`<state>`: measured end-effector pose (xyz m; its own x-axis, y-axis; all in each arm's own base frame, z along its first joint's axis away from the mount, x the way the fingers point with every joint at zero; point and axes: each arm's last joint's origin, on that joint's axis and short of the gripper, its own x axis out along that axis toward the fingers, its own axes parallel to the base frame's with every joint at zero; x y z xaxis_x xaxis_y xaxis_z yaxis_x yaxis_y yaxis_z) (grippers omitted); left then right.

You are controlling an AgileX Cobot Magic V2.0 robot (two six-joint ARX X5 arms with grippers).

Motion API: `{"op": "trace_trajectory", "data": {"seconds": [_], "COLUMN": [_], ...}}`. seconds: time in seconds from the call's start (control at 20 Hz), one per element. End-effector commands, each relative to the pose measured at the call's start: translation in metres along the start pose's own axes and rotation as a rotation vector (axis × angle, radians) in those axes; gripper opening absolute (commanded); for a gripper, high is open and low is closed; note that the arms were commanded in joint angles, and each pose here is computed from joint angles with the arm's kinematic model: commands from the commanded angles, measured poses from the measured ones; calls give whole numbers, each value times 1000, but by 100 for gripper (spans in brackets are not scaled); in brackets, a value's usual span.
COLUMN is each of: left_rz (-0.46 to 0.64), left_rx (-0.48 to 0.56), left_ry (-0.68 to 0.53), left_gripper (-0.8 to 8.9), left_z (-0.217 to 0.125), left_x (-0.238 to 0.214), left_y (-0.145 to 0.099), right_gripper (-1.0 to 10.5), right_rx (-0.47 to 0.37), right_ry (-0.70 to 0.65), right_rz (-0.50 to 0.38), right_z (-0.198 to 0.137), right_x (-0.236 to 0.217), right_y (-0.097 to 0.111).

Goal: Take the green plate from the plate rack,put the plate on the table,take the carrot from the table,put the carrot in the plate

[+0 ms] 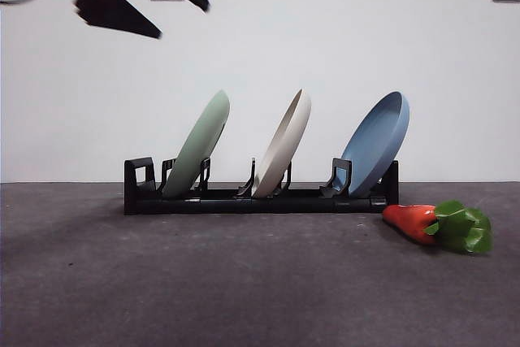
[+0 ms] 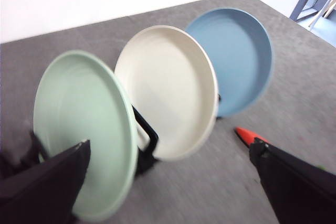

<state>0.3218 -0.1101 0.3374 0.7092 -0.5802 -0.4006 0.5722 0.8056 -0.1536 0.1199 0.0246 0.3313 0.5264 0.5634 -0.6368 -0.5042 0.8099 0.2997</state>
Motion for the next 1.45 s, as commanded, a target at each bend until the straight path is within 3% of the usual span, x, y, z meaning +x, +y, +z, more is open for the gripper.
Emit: {"op": "trace_trajectory", "data": {"seconds": [0.05, 0.35, 0.65, 0.7, 0.85, 0.95, 1.1, 1.45], "left_rz": [23, 61, 84, 84, 64, 62, 30, -11], "left_rx": [21, 8, -8, -6, -3, -8, -12, -59], "left_ry": [0, 60, 132, 134, 133, 138, 143, 139], "left_gripper": [593, 593, 590, 531, 179, 84, -3, -8], "left_z": [4, -11, -38, -38, -38, -39, -39, -38], "left_x": [29, 97, 128, 129, 130, 130, 130, 128], "left_y": [5, 24, 31, 29, 26, 26, 25, 24], "right_gripper": [599, 599, 598, 598, 598, 598, 598, 598], "right_rx": [2, 6, 6, 6, 6, 6, 6, 5], "right_ry": [-1, 5, 7, 7, 7, 6, 7, 6], "right_rz": [-2, -1, -1, -1, -1, -1, -1, -1], "right_z": [1, 2, 2, 2, 2, 2, 2, 2], "right_x": [0, 2, 2, 2, 2, 2, 2, 2], "right_y": [0, -1, -2, -2, -2, -2, -2, -2]}}
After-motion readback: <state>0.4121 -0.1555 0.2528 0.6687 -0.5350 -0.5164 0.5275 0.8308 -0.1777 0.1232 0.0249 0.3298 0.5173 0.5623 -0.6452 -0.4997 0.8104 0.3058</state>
